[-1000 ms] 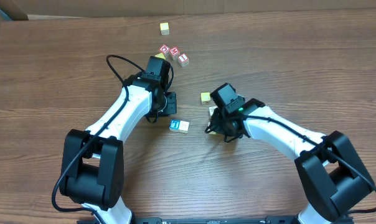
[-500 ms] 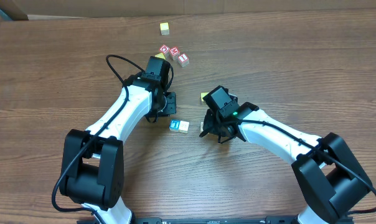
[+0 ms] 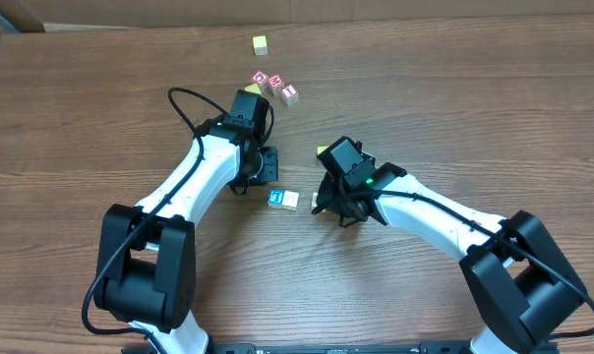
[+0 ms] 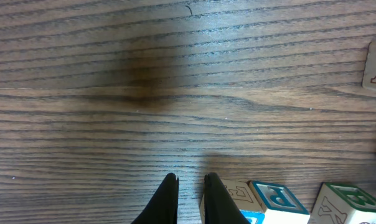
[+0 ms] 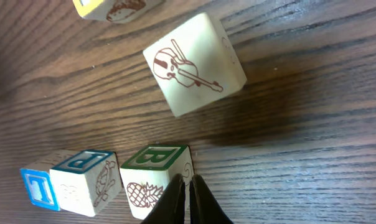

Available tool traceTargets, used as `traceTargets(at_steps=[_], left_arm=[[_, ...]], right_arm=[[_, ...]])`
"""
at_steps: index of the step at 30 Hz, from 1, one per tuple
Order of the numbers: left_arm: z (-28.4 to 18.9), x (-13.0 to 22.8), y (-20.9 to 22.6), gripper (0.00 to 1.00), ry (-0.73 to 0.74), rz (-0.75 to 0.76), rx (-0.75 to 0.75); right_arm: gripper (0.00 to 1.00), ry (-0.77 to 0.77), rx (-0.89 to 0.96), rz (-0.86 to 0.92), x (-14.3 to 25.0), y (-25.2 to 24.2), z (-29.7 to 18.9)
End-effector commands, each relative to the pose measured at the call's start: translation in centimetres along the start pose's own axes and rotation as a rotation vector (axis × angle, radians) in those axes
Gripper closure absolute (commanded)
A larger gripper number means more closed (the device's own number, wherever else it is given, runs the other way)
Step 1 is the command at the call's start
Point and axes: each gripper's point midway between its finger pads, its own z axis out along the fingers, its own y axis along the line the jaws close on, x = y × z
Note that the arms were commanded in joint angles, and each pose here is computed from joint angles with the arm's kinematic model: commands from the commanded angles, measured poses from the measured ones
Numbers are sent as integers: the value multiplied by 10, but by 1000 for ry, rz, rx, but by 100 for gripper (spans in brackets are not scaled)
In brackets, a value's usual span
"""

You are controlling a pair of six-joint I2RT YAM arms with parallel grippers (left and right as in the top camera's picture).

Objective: Flip 5 blocks

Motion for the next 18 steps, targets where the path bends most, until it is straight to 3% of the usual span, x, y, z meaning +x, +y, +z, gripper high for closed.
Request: traceTargets(at_steps=[1, 18], left_arm=[[5, 6, 5, 91, 18, -9, -21], [5, 6, 5, 91, 20, -9, -21]], right_arm=[[93, 7, 6, 18, 4, -2, 6], [93, 19, -23, -3, 11, 8, 6]])
